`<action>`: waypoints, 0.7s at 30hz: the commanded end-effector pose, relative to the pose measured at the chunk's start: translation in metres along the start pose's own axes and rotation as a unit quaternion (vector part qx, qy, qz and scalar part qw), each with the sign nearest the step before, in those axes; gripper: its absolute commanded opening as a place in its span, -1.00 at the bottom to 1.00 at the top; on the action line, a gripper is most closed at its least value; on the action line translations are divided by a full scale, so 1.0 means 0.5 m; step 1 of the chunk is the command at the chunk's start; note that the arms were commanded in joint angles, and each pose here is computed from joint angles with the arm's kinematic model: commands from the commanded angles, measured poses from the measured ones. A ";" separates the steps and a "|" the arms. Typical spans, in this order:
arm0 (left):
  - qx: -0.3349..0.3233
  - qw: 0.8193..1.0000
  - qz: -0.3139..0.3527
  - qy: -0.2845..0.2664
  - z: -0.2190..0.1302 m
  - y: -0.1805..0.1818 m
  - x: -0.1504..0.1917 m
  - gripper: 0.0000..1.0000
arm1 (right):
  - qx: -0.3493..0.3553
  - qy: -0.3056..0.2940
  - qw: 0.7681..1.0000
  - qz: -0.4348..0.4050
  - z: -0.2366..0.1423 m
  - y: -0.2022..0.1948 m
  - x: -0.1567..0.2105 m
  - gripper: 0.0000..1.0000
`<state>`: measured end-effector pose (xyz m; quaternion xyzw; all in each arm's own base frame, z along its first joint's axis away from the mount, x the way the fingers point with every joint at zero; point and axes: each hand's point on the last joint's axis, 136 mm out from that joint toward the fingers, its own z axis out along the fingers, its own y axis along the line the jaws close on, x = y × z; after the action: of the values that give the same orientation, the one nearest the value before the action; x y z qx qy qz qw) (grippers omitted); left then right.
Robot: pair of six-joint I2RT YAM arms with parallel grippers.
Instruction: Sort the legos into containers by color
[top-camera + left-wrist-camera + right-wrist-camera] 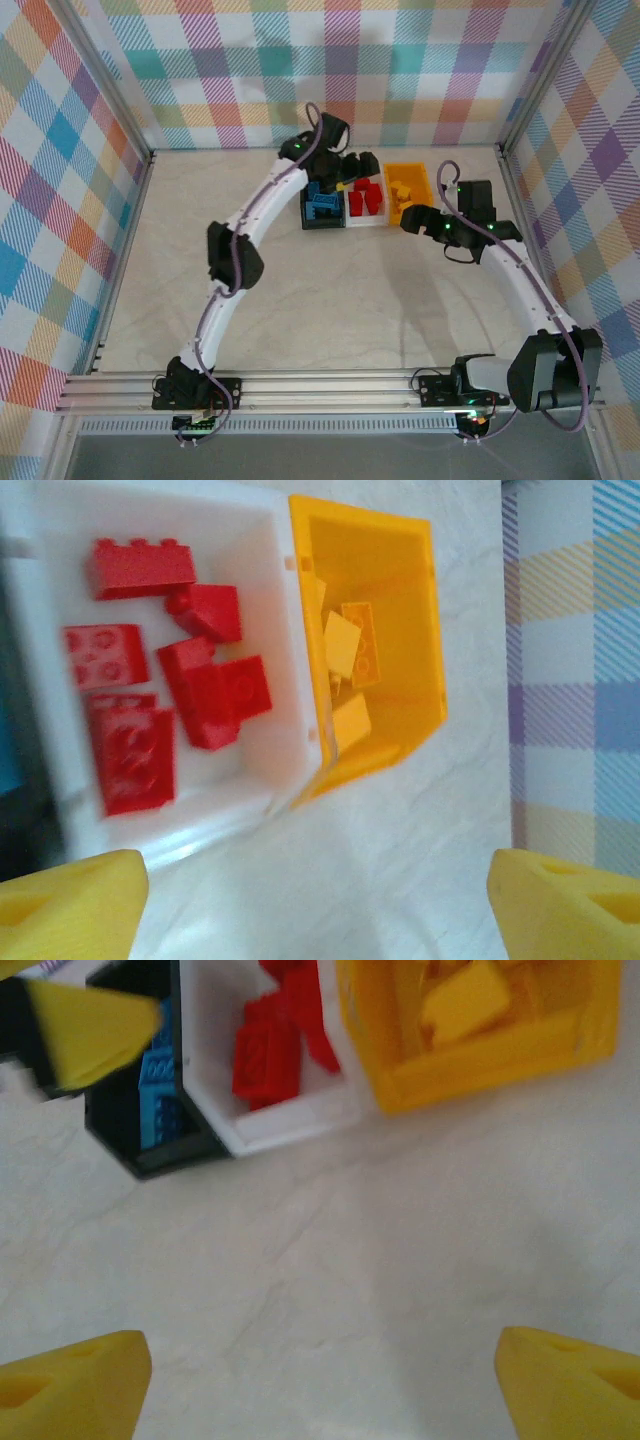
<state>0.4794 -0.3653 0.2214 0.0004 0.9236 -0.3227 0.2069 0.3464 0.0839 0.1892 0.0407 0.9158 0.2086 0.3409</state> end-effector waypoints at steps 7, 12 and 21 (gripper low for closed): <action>-0.215 0.965 0.006 -0.151 -0.351 0.291 0.032 1.00 | 0.077 -0.086 0.988 -0.100 0.123 -0.166 -0.037 0.94; -0.297 0.921 0.024 -0.251 -0.457 0.451 0.076 1.00 | 0.065 -0.115 0.985 -0.111 0.159 -0.176 -0.023 0.93; -0.342 0.861 0.096 -0.363 -0.488 0.614 0.154 1.00 | 0.047 -0.200 0.966 -0.159 0.145 -0.165 0.004 0.97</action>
<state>0.3348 -0.0028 0.1439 -0.1024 0.8896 0.0374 0.4435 0.3915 0.0287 0.0759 -0.0200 0.8786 0.0980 0.4670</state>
